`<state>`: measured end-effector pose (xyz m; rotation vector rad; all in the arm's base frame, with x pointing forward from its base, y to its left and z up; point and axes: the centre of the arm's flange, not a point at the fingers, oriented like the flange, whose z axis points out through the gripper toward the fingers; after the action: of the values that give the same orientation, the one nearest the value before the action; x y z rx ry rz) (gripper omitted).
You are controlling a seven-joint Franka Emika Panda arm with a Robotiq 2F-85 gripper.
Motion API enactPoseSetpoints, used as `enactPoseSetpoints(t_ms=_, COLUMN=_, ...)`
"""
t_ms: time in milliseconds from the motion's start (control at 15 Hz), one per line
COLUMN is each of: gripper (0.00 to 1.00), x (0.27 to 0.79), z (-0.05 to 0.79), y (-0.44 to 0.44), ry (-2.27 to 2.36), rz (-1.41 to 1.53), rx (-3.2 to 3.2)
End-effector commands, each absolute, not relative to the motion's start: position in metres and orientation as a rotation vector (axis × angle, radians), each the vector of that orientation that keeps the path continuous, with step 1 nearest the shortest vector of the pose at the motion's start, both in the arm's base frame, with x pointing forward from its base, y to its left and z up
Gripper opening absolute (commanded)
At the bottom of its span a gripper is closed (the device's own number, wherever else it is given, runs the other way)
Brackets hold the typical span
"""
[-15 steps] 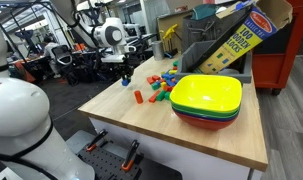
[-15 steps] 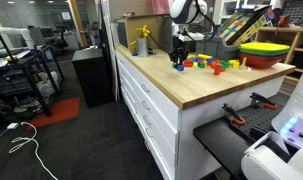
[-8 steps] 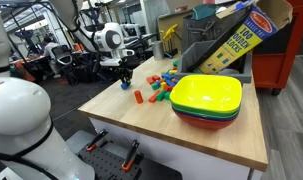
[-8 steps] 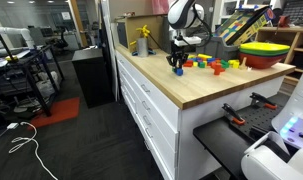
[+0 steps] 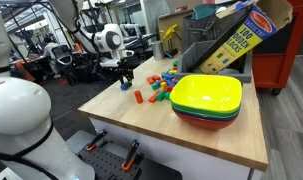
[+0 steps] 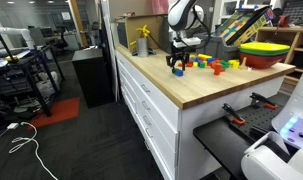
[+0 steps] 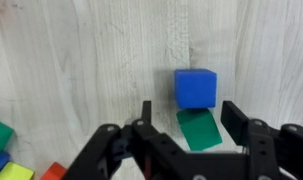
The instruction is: Move the blue and green cubes forward, then stack them
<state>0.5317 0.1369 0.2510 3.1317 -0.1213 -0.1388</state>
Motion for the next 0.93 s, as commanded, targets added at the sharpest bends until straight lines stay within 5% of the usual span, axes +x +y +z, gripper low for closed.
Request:
enactPoseSetpoints(t_ms=0, gripper=1.00, x=0.527, z=0.271, y=0.123, ry=-0.206, rz=-0.110, rx=3.111)
enactPoseSetpoints(t_ms=867, gripper=1.00, x=0.520, z=0.269, y=0.132, ry=-0.047, rz=-0.093, rx=3.247)
